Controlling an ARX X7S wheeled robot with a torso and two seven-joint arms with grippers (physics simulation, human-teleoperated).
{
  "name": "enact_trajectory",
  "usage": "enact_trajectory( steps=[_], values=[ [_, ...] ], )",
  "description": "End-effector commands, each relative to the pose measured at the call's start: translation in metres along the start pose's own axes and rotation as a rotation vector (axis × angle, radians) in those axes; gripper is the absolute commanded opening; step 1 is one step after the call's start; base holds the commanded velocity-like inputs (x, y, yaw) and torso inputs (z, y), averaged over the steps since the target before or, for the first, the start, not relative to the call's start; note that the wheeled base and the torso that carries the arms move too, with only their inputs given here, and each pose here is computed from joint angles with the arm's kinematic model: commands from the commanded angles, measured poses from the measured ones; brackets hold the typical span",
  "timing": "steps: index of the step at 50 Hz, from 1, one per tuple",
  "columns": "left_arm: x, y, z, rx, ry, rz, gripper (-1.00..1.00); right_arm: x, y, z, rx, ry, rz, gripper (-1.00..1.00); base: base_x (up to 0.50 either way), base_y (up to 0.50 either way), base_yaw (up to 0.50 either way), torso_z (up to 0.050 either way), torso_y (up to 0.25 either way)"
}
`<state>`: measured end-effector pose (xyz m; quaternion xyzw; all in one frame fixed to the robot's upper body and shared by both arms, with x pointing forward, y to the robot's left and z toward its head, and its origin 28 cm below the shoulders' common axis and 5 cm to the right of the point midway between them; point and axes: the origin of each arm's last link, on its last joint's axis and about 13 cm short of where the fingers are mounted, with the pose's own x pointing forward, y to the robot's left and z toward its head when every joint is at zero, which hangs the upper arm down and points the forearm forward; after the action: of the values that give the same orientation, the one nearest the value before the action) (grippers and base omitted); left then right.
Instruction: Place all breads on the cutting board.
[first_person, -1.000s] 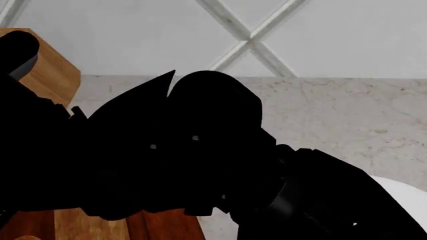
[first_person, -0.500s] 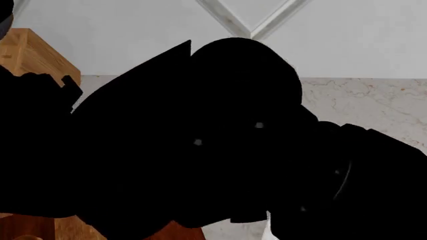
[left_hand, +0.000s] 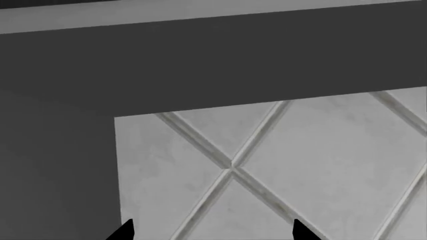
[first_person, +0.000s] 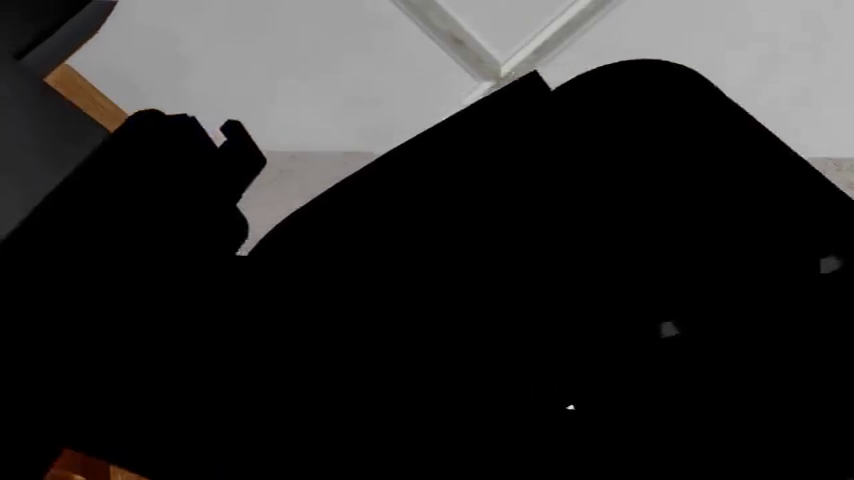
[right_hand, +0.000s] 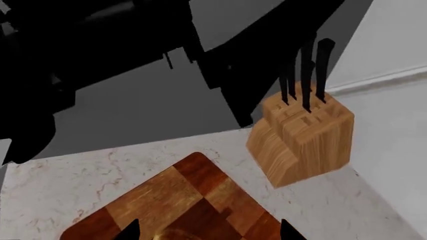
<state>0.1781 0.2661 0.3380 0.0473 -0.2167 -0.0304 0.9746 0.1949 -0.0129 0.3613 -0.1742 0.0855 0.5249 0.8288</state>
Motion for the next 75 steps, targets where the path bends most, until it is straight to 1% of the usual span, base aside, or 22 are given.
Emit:
enact_trajectory(
  steps=[1, 13, 20, 21, 24, 28, 29, 30, 31, 32, 33, 34, 35, 40, 41, 45, 49, 50, 59, 67, 70, 75],
  values=[
    [0.000, -0.001, 0.000, -0.006, -0.021, -0.019, 1.00, -0.024, 0.004, 0.003, -0.021, -0.032, -0.056, 1.00, 0.00, 0.00, 0.00, 0.000, 0.000],
    [0.000, -0.001, -0.002, -0.009, -0.020, -0.020, 1.00, -0.053, -0.004, 0.002, 0.004, -0.069, -0.211, 1.00, 0.00, 0.00, 0.00, 0.000, 0.000],
    [0.001, -0.003, -0.001, -0.010, -0.021, -0.026, 1.00, -0.074, -0.015, 0.000, 0.024, -0.075, -0.347, 1.00, 0.00, 0.00, 0.00, 0.000, 0.000],
    [0.001, -0.003, -0.002, -0.010, -0.019, -0.028, 1.00, -0.079, -0.019, 0.001, 0.022, -0.083, -0.392, 1.00, 0.00, 0.00, 0.00, 0.000, 0.000],
    [0.001, -0.004, -0.001, -0.010, -0.020, -0.029, 1.00, -0.086, -0.024, -0.001, 0.039, -0.086, -0.428, 1.00, 0.00, 0.00, 0.00, 0.000, 0.000],
    [0.002, -0.004, 0.001, -0.009, -0.023, -0.030, 1.00, -0.094, -0.033, -0.005, 0.063, -0.078, -0.500, 1.00, 0.00, 0.00, 0.00, 0.000, 0.000],
    [0.002, -0.004, 0.000, -0.010, -0.022, -0.031, 1.00, -0.095, -0.036, -0.009, 0.047, -0.049, -0.536, 1.00, 0.00, 0.00, 0.00, 0.000, 0.000],
    [0.002, -0.004, 0.000, -0.011, -0.023, -0.032, 1.00, -0.096, -0.039, -0.010, 0.077, -0.056, -0.542, 1.00, 0.00, 0.00, 0.00, 0.000, 0.000],
    [0.002, -0.004, 0.000, -0.013, -0.023, -0.033, 1.00, -0.099, -0.043, -0.013, 0.071, -0.039, -0.581, 1.00, 0.00, 0.00, 0.00, 0.000, 0.000],
    [0.003, -0.004, 0.000, -0.012, -0.022, -0.033, 1.00, -0.102, -0.046, -0.014, 0.096, -0.045, -0.598, 1.00, 0.00, 0.00, 0.00, 0.000, 0.000],
    [0.003, -0.003, 0.000, -0.013, -0.022, -0.034, 1.00, -0.105, -0.049, -0.015, 0.092, -0.032, -0.627, 1.00, 0.00, 0.00, 0.00, 0.000, 0.000],
    [0.003, -0.003, 0.000, -0.013, -0.022, -0.033, 1.00, -0.108, -0.052, -0.015, 0.118, -0.044, -0.644, 1.00, 0.00, 0.00, 0.00, 0.000, 0.000],
    [0.003, -0.004, 0.000, -0.013, -0.022, -0.034, 1.00, -0.111, -0.054, -0.017, 0.113, -0.030, -0.668, 1.00, 0.00, 0.00, 0.00, 0.000, 0.000],
    [0.004, -0.005, 0.001, -0.014, -0.023, -0.037, 1.00, -0.126, -0.064, -0.022, 0.154, -0.006, -0.768, 1.00, 0.00, 0.00, 0.00, 0.000, 0.000],
    [0.004, -0.005, 0.000, -0.014, -0.022, -0.039, 1.00, -0.130, -0.067, -0.024, 0.177, -0.013, -0.794, 1.00, 0.00, 0.00, 0.00, 0.000, 0.000],
    [0.004, -0.007, -0.001, -0.017, -0.020, -0.043, 1.00, -0.140, -0.072, -0.026, 0.198, -0.008, -0.849, 1.00, 0.00, 0.00, 0.00, 0.000, 0.000],
    [0.004, -0.006, -0.002, -0.017, -0.019, -0.043, 1.00, -0.156, -0.079, -0.027, 0.230, -0.007, -0.935, 1.00, 0.00, 0.00, 0.00, 0.000, 0.000],
    [0.004, -0.006, -0.002, -0.017, -0.019, -0.044, 1.00, -0.157, -0.080, -0.028, 0.232, -0.002, -0.932, 1.00, 0.00, 0.00, 0.00, 0.000, 0.000],
    [0.004, -0.005, -0.004, -0.024, -0.018, -0.044, 1.00, -0.177, -0.089, -0.032, 0.277, 0.025, -1.039, 1.00, 0.00, 0.00, 0.00, 0.000, 0.000],
    [0.004, -0.004, -0.006, -0.030, -0.015, -0.041, 1.00, -0.193, -0.099, -0.048, 0.346, 0.058, -1.155, 1.00, 0.00, 0.00, 0.00, 0.000, 0.000],
    [0.005, -0.005, -0.006, -0.033, -0.015, -0.044, 1.00, -0.200, -0.100, -0.054, 0.365, 0.068, -1.182, 1.00, 0.00, 0.00, 0.00, 0.000, 0.000],
    [0.006, -0.005, -0.008, -0.036, -0.012, -0.048, 1.00, -0.216, -0.100, -0.065, 0.407, 0.086, -1.264, 1.00, 0.00, 0.00, 0.00, 0.000, 0.000]
  ],
)
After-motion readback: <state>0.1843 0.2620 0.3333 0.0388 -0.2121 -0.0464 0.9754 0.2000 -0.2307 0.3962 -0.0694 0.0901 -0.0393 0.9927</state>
